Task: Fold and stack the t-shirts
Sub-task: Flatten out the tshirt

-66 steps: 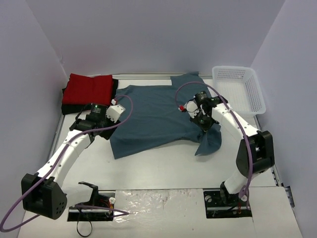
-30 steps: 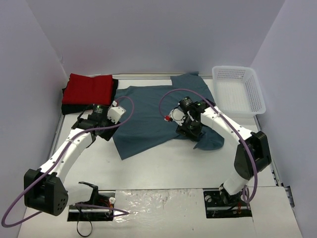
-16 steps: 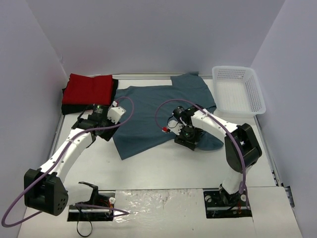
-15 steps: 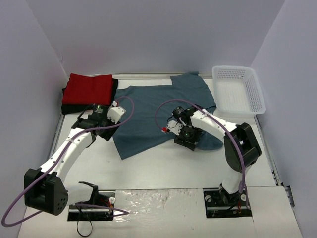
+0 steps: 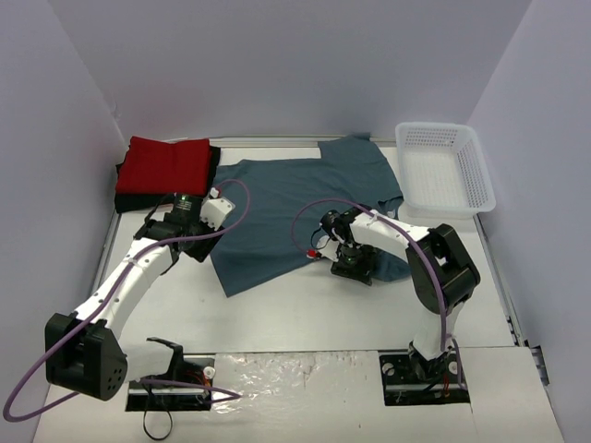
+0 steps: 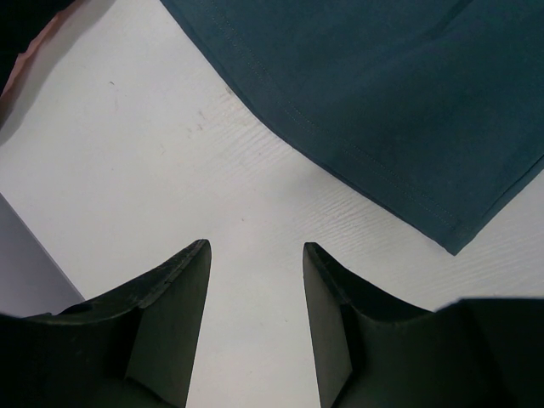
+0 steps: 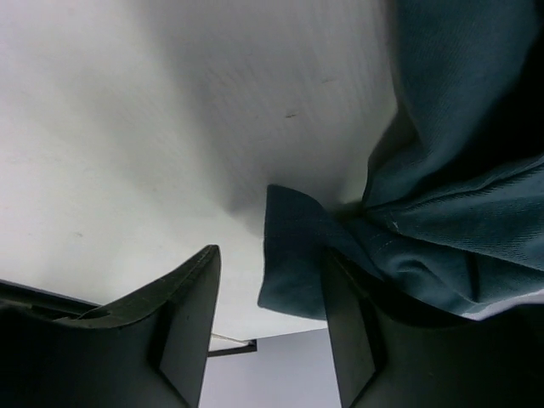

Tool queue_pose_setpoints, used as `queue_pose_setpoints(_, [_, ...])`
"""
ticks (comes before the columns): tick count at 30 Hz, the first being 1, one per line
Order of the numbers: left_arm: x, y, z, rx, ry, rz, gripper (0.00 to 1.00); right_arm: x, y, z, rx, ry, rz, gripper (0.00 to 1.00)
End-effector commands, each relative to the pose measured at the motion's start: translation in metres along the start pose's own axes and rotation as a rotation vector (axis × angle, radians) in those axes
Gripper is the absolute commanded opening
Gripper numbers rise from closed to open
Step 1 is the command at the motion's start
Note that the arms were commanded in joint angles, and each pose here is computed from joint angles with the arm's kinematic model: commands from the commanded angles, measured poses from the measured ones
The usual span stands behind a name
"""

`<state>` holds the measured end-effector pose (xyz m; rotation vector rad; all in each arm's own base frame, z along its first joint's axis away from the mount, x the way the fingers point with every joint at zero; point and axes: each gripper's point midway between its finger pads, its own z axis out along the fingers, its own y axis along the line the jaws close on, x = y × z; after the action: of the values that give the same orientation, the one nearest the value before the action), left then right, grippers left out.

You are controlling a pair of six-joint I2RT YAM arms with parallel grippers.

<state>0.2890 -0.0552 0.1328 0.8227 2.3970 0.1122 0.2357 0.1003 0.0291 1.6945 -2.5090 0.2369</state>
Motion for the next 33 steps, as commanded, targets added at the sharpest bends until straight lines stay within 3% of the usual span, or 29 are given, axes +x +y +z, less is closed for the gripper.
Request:
queue_pose_setpoints(1, [0.002, 0.001, -0.001, 0.003, 0.003, 0.001, 0.46, 0.015, -0.010, -0.002, 0.085, 0.068, 0.010, 0.45])
queue_pose_setpoints(2, [0.003, 0.001, -0.001, 0.005, 0.007, 0.000, 0.46, 0.017, -0.012, -0.001, 0.096, 0.074, 0.015, 0.43])
queue_pose_setpoints(6, [0.002, 0.001, -0.001, 0.003, 0.005, 0.002, 0.46, 0.014, -0.015, -0.001, 0.114, 0.062, 0.028, 0.09])
queue_pose_setpoints(8, [0.003, 0.001, -0.001, 0.001, 0.004, 0.001, 0.46, 0.012, -0.016, -0.004, 0.118, 0.050, 0.037, 0.00])
queue_pose_setpoints(17, [0.003, 0.001, -0.001, 0.000, 0.003, 0.003, 0.46, 0.005, -0.026, -0.045, 0.165, -0.124, 0.124, 0.00])
queue_pose_setpoints(23, [0.001, 0.001, -0.001, 0.007, -0.004, 0.006, 0.46, 0.032, -0.059, -0.071, 0.231, -0.227, 0.332, 0.00])
queue_pose_setpoints(33, [0.001, -0.003, -0.003, 0.023, -0.011, 0.010, 0.46, 0.080, -0.093, -0.032, 0.264, -0.104, 0.521, 0.00])
